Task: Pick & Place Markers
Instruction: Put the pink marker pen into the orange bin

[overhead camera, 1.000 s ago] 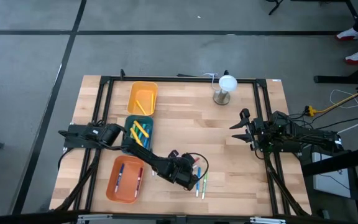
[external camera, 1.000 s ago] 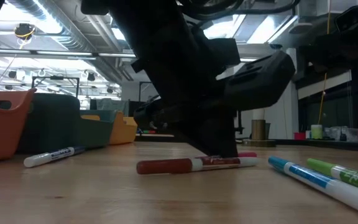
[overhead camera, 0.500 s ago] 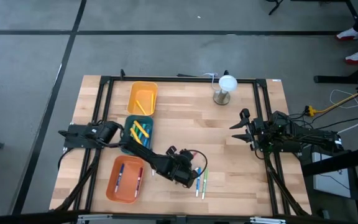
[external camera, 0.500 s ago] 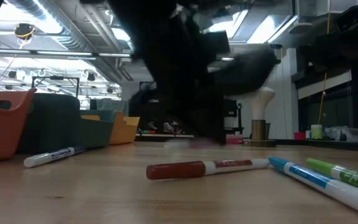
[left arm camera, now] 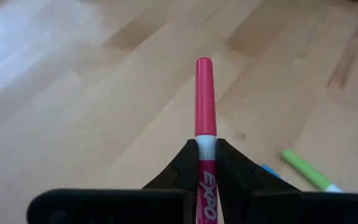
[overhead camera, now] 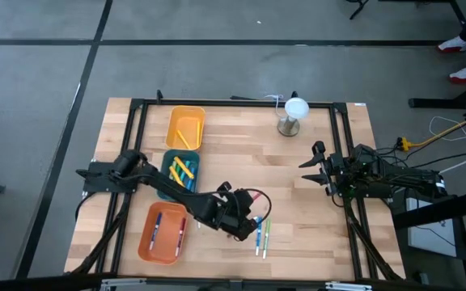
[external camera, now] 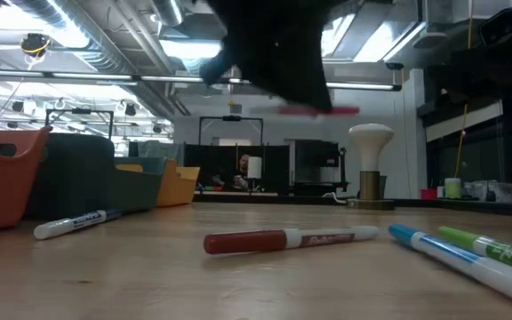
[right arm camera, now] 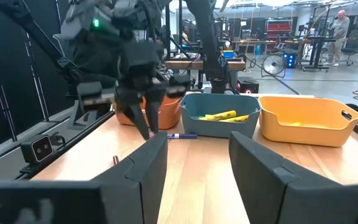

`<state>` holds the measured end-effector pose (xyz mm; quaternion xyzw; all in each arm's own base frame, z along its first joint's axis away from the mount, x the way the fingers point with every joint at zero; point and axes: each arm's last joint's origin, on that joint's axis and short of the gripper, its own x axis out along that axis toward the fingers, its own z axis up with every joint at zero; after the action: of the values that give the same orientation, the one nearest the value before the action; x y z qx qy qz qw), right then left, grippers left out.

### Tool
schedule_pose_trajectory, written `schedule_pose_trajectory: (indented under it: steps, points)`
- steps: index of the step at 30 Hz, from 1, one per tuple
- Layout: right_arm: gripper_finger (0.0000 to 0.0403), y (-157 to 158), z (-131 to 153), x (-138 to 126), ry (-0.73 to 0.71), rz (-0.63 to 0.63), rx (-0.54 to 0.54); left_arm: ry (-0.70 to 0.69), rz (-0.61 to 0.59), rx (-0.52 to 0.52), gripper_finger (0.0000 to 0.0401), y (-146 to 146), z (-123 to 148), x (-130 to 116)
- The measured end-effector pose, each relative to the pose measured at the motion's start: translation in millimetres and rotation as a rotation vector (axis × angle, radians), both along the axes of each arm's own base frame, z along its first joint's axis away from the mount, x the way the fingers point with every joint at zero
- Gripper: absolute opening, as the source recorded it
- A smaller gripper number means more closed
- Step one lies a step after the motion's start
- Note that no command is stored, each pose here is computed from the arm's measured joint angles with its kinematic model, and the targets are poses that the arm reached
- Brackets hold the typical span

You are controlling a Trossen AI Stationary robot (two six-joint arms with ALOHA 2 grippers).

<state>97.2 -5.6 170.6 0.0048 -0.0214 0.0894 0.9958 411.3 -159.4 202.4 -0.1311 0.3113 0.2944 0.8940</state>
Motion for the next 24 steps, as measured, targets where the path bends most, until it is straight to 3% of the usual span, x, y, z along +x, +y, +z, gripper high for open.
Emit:
schedule_pose_trajectory:
  steps: [9,16,24]
  points:
    - [0.017,0,0,0,0.0,0.0,0.0,-0.005,-0.118,0.067,0.0026,-8,44,-22]
    - [0.017,0,0,0,0.0,0.0,0.0,-0.063,-0.031,0.115,0.0026,-22,78,-61]
    - [0.017,0,0,0,0.0,0.0,0.0,-0.039,0.099,0.074,0.0026,-37,75,-100]
